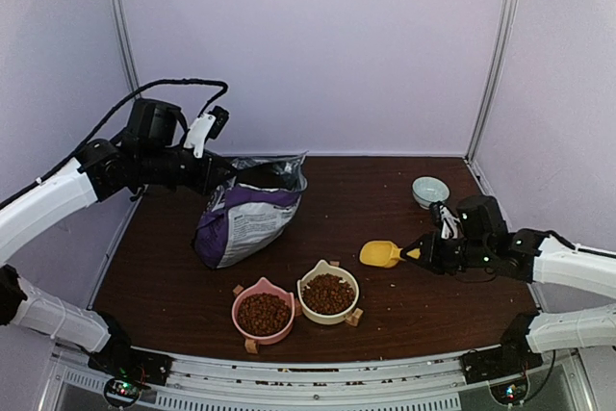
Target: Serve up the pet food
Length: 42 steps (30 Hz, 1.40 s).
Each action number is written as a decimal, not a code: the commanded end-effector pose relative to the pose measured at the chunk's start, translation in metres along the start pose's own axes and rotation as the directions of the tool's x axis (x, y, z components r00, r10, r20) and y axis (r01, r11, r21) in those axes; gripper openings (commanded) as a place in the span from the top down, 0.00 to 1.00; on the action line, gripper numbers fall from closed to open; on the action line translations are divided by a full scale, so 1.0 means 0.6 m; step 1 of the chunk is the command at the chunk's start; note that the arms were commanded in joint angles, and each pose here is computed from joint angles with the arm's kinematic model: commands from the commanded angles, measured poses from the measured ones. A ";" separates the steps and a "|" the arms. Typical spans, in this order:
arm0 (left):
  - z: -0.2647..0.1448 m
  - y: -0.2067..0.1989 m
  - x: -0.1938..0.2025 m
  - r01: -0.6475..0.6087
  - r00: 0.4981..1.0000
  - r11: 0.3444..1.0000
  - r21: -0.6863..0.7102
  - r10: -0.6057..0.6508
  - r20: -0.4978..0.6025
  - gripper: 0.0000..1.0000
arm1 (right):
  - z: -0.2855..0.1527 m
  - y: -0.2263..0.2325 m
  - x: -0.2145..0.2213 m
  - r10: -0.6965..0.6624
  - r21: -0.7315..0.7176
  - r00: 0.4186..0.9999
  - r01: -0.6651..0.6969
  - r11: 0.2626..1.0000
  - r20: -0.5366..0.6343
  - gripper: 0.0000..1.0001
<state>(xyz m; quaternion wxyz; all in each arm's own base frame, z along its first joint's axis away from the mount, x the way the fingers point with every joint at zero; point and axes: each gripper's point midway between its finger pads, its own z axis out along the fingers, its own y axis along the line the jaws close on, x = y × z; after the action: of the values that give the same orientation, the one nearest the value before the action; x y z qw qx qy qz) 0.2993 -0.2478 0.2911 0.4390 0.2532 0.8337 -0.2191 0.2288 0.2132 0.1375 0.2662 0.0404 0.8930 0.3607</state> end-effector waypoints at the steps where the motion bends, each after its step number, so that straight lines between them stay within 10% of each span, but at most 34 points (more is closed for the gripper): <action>1: -0.003 -0.018 -0.033 -0.042 0.998 0.997 0.065 0.039 0.053 1.00 | 0.007 0.038 -0.031 0.095 -0.198 0.988 -0.070 0.978 0.123 0.79; 16: 0.010 -0.025 -0.024 -0.042 0.999 0.995 0.094 0.040 0.026 1.00 | 0.053 -0.063 0.034 0.110 -0.104 0.989 -0.100 0.990 0.098 0.46; 26: 0.007 -0.036 -0.019 -0.051 0.999 0.990 0.128 0.049 0.022 1.00 | 0.015 -0.133 0.015 0.044 0.169 0.981 -0.076 0.983 0.189 0.05; 32: 0.002 -0.059 -0.020 -0.079 0.997 0.980 0.180 0.075 0.030 1.00 | -0.027 -0.098 -0.035 -0.069 0.206 0.965 0.016 0.978 0.253 0.04; 42: -0.023 -0.155 -0.040 -0.222 0.975 0.905 0.363 0.208 0.078 1.00 | -0.065 0.137 -0.105 -0.427 -0.124 0.859 0.474 0.872 0.283 0.10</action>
<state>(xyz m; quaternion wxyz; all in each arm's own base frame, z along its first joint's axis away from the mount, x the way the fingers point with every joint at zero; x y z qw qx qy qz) 0.2597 -0.2921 0.2830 0.3847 0.3597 0.8016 -0.2830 0.2530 0.2071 0.2095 0.4317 -0.0405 0.8292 0.3527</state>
